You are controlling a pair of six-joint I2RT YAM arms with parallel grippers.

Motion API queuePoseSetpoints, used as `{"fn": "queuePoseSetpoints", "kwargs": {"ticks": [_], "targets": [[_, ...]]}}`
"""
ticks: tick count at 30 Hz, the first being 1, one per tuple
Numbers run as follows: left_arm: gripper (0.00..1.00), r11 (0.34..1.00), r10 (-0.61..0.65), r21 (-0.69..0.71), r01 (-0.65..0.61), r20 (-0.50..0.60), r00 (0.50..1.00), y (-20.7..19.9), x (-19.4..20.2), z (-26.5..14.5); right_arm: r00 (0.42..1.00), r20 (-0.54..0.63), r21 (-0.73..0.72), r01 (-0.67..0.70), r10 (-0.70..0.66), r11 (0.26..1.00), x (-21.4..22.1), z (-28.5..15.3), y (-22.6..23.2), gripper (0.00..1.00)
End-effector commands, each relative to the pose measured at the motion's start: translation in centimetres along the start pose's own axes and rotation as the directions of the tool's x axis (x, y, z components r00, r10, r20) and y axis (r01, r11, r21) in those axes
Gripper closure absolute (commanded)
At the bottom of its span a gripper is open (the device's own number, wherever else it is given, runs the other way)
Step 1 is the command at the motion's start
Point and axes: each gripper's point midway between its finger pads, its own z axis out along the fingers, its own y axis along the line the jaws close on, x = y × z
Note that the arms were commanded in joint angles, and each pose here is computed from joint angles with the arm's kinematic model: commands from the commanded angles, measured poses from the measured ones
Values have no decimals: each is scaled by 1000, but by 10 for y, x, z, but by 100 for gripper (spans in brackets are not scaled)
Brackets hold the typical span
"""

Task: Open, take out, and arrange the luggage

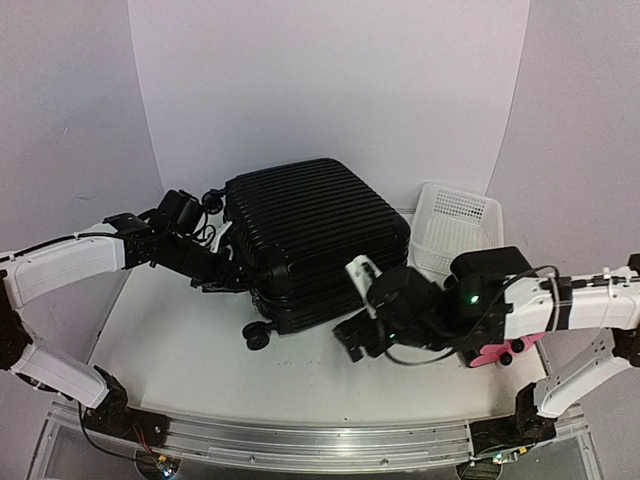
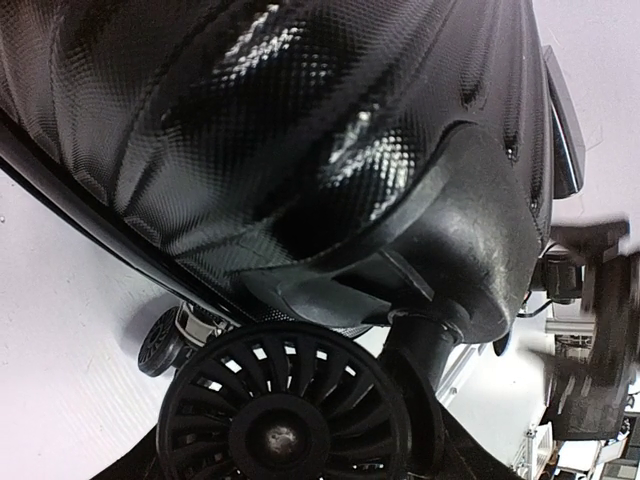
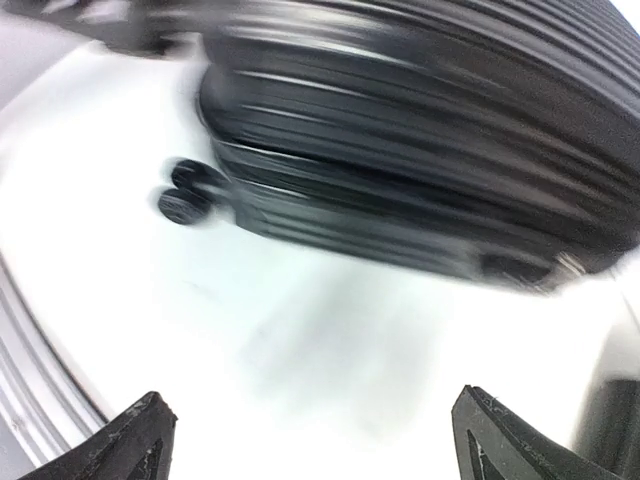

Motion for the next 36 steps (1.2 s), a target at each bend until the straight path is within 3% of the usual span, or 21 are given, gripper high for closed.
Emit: {"fn": "queuePoseSetpoints", "kwargs": {"ticks": [1,7,10,14,19,23,28,36], "targets": [[81,996,90,7,-92,151,984,-18,-33,-33,957,-246,41,-147,153,988,55,-13,-79,2],[85,997,-22,-63,35,191,981,29,-44,-46,955,-240,139,-143,173,980,54,-27,-139,2],[86,996,-26,-79,43,201,979,37,-48,-52,946,-194,24,-259,259,966,49,-8,-145,6],[86,989,-18,-137,47,209,978,46,-49,-62,958,-159,-111,-258,240,960,28,22,-127,25],[87,993,-22,-108,45,203,979,39,-47,-66,945,88,-325,-273,316,906,-15,50,-100,27],[88,996,-35,-70,49,185,982,34,-42,-64,924,176,-302,-277,339,912,-23,67,-108,33],[88,998,-26,-57,38,191,981,29,-41,-68,922,185,-253,-289,339,923,-20,84,-116,40],[88,999,1,-46,10,222,975,19,-45,-79,873,242,-200,-383,424,902,-21,95,-132,48]]}}
